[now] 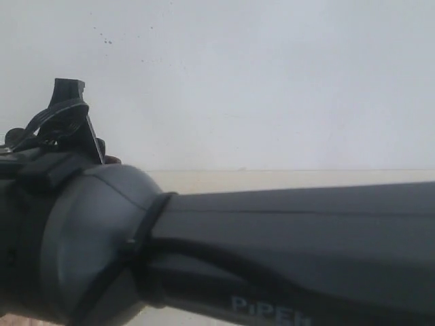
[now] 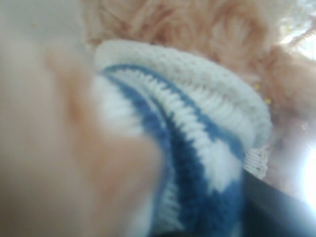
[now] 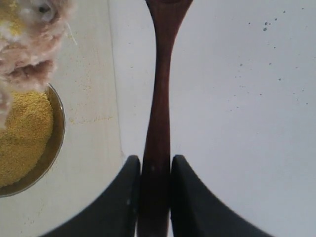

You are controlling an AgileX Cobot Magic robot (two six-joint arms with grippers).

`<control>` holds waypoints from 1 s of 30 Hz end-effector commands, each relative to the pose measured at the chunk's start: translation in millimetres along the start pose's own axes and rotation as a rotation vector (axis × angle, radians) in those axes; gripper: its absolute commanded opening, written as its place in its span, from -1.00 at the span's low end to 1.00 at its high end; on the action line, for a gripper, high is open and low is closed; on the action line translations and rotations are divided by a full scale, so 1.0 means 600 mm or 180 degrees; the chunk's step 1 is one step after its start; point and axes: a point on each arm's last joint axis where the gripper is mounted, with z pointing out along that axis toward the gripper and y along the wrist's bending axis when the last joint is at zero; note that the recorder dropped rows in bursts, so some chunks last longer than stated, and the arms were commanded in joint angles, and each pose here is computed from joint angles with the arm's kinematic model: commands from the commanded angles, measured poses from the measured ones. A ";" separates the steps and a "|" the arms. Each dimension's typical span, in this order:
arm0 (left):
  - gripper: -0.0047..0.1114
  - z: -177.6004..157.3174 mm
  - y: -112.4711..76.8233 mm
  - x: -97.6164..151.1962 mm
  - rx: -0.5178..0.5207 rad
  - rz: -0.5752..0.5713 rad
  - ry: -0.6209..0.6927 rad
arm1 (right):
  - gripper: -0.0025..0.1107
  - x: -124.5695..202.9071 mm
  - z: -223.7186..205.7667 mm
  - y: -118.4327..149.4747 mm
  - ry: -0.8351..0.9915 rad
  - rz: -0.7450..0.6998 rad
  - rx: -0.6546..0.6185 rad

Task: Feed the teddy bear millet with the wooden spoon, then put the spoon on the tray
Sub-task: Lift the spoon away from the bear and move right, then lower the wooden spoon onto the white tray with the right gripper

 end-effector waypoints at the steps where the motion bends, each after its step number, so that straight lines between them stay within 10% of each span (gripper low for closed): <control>1: -0.85 -0.001 -0.006 -0.001 0.0117 0.0010 -0.0002 | -0.96 0.034 0.028 -0.020 0.0270 0.0189 -0.0135; 18: -0.85 -0.001 -0.006 -0.003 0.0130 0.0004 -0.0036 | -0.96 0.270 0.124 -0.135 0.1223 0.1992 -0.1752; 30: -0.85 -0.001 -0.006 -0.003 0.0130 0.0004 -0.0036 | -0.96 0.465 0.180 -0.156 0.1988 0.2942 -0.2049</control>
